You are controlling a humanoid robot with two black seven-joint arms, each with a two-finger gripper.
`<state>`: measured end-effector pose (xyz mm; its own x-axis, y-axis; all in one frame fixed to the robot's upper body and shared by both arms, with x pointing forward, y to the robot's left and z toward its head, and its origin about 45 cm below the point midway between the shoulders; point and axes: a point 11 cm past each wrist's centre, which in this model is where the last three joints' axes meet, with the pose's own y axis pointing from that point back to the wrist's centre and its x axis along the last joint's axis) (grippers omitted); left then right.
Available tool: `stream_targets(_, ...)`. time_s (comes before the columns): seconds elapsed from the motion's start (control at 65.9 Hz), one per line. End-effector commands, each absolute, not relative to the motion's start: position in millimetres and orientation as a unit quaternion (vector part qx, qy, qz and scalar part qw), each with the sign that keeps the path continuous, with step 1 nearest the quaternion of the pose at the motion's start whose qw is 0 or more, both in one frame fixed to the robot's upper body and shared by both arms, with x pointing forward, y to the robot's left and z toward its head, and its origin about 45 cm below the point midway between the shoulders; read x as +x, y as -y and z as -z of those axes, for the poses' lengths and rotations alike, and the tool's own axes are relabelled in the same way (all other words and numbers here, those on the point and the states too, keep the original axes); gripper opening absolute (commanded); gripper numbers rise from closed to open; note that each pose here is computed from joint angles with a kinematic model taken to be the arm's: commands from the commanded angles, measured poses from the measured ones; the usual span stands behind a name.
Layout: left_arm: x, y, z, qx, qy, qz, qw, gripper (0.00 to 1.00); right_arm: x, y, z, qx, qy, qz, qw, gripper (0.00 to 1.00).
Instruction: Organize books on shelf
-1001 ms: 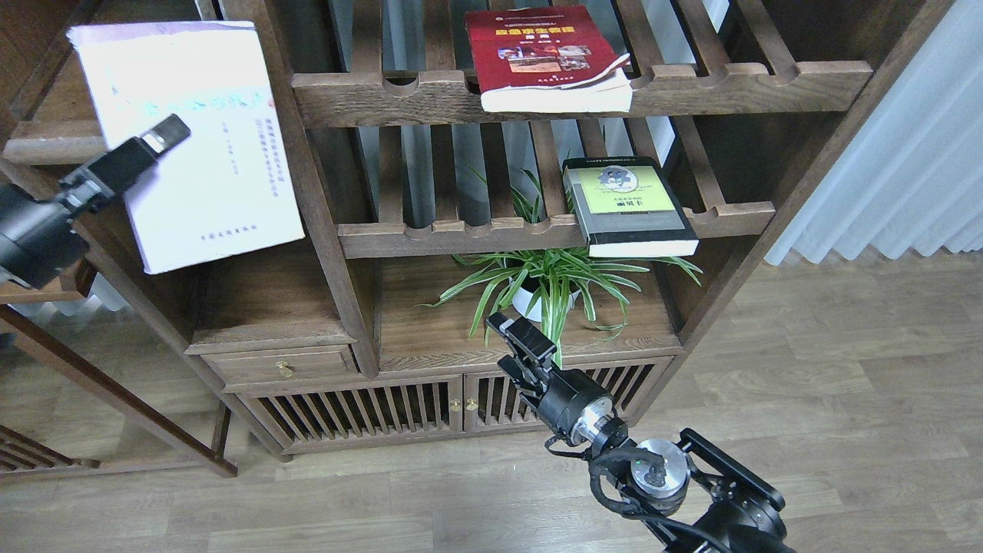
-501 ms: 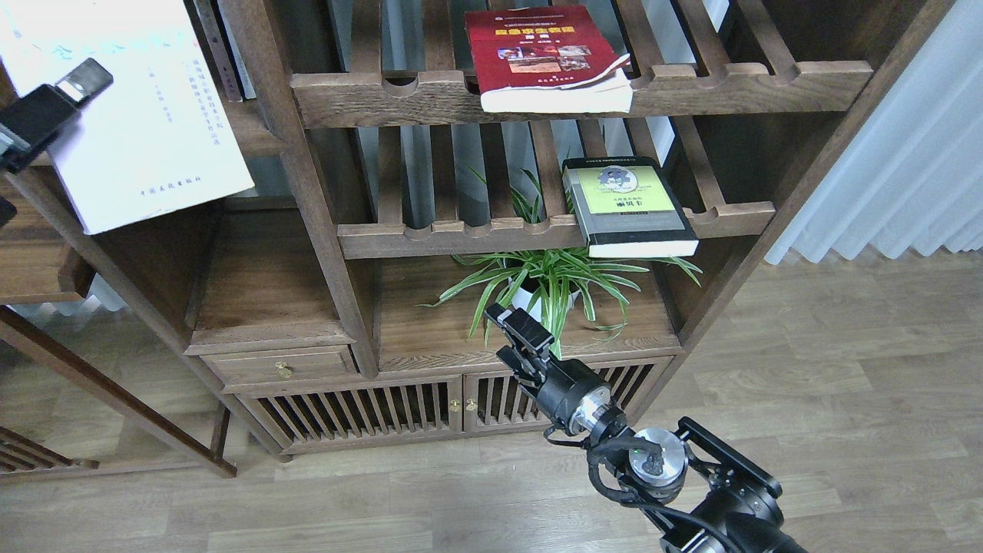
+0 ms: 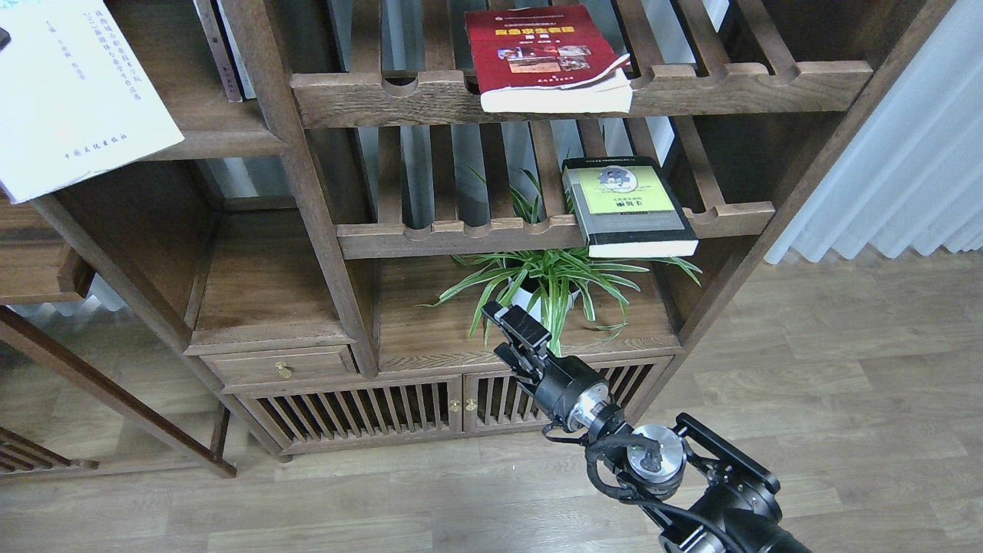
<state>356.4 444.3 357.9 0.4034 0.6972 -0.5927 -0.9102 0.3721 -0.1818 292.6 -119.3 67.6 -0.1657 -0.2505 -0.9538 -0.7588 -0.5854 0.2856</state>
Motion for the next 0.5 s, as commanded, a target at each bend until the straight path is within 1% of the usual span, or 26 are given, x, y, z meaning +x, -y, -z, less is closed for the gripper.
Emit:
stream_targets(0.0,356.2,-458.6,-359.2,-0.245,-0.201,-0.523,0.791,0.01,291.7,120.0,-66.1,-0.614,-0.412,-0.644,0.196,0.99)
stream_targets(0.182,361.2,-456.1,-361.3,-0.257,-0.182,-0.528,0.789,0.0,291.1,121.0,-63.9,-0.612,-0.414,-0.645,0.194,0.99)
stream_targets(0.273,370.4,-447.0,-371.3,-0.264,-0.16,-0.523,0.794,0.0,290.3,122.0,-61.9,-0.61,-0.416,-0.646,0.193,0.99)
stream_targets(0.288,378.7,-435.6,-378.3,-0.268,-0.148,-0.515,0.801,0.0,290.3,122.0,-61.9,-0.61,-0.416,-0.646,0.193,0.99)
stream_targets(0.334,384.0,-428.9,-381.4,-0.268,-0.14,-0.512,0.804,0.0,290.0,121.6,-61.8,-0.611,-0.416,-0.646,0.192,0.99)
stream_targets(0.485,393.2,-425.8,-384.5,-0.252,-0.124,-0.522,0.805,0.0,289.5,121.7,-61.3,-0.611,-0.416,-0.646,0.191,0.99)
